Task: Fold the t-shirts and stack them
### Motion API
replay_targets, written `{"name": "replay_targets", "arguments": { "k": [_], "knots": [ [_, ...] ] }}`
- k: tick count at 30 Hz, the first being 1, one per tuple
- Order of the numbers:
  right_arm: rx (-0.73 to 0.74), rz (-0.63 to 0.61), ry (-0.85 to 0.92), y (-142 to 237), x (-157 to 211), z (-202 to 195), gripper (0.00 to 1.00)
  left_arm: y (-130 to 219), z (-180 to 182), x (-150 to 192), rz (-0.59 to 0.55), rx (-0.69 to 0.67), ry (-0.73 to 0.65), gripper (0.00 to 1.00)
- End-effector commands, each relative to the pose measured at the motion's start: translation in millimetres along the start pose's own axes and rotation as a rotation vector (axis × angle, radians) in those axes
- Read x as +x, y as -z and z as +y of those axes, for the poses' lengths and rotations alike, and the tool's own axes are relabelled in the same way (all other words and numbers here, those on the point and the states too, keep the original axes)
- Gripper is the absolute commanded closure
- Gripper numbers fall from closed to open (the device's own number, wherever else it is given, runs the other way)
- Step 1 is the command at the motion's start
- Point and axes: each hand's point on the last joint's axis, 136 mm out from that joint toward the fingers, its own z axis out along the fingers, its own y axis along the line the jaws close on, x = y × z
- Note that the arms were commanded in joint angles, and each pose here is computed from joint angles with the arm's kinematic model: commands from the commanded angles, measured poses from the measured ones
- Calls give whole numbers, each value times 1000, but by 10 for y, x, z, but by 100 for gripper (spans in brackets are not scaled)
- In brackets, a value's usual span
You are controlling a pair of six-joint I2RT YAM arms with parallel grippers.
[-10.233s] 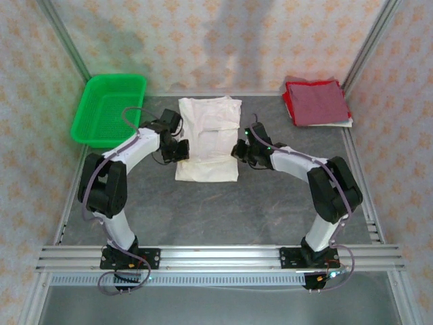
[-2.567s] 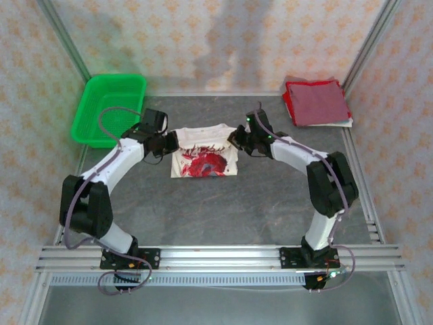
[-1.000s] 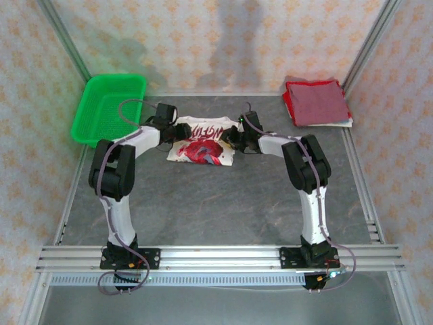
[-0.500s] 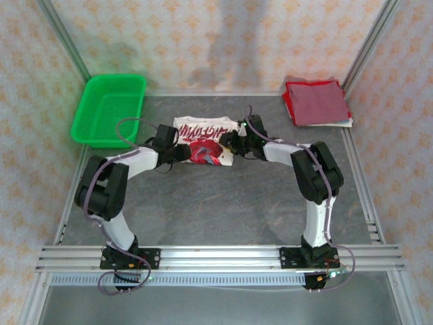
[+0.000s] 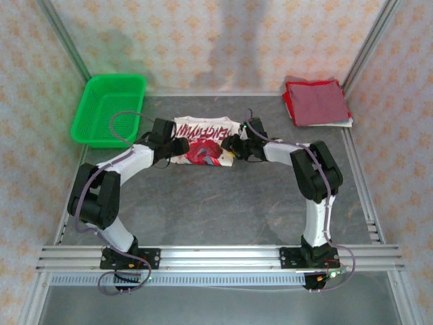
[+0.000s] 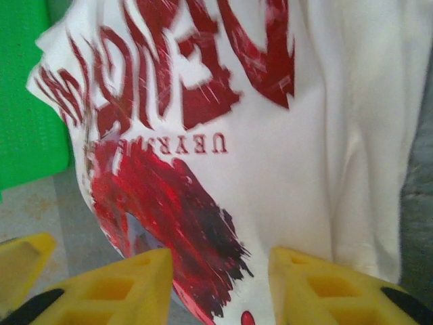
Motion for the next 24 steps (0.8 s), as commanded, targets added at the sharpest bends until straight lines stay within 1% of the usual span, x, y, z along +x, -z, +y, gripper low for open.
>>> {"name": "replay_targets", "arguments": {
  "k": [1, 3, 6, 7, 10, 14, 18, 24],
  "knots": [
    [54, -143, 46, 321, -498, 86, 52, 33, -87, -282, -22, -27, -54, 53],
    [106, -142, 54, 319, -608, 0, 47, -82, -121, -337, -9, -30, -68, 53],
    [160, -120, 77, 252, -690, -60, 44, -254, -75, -347, -1, -54, -69, 53],
    [157, -110, 83, 221, -708, -49, 43, -309, -49, -323, 8, -64, -64, 53],
    [171, -73, 92, 144, -699, -73, 37, -438, 14, -210, 32, -75, -50, 53],
    [211, -74, 89, 132, -686, -174, 31, -583, 160, -53, 62, -115, -48, 53],
    [224, -47, 91, 65, -623, -223, 30, -729, 258, 109, 110, -137, -49, 53],
    [205, 3, 118, -119, -460, -193, 29, -772, 323, 243, 130, -143, -37, 53]
  ]
}}
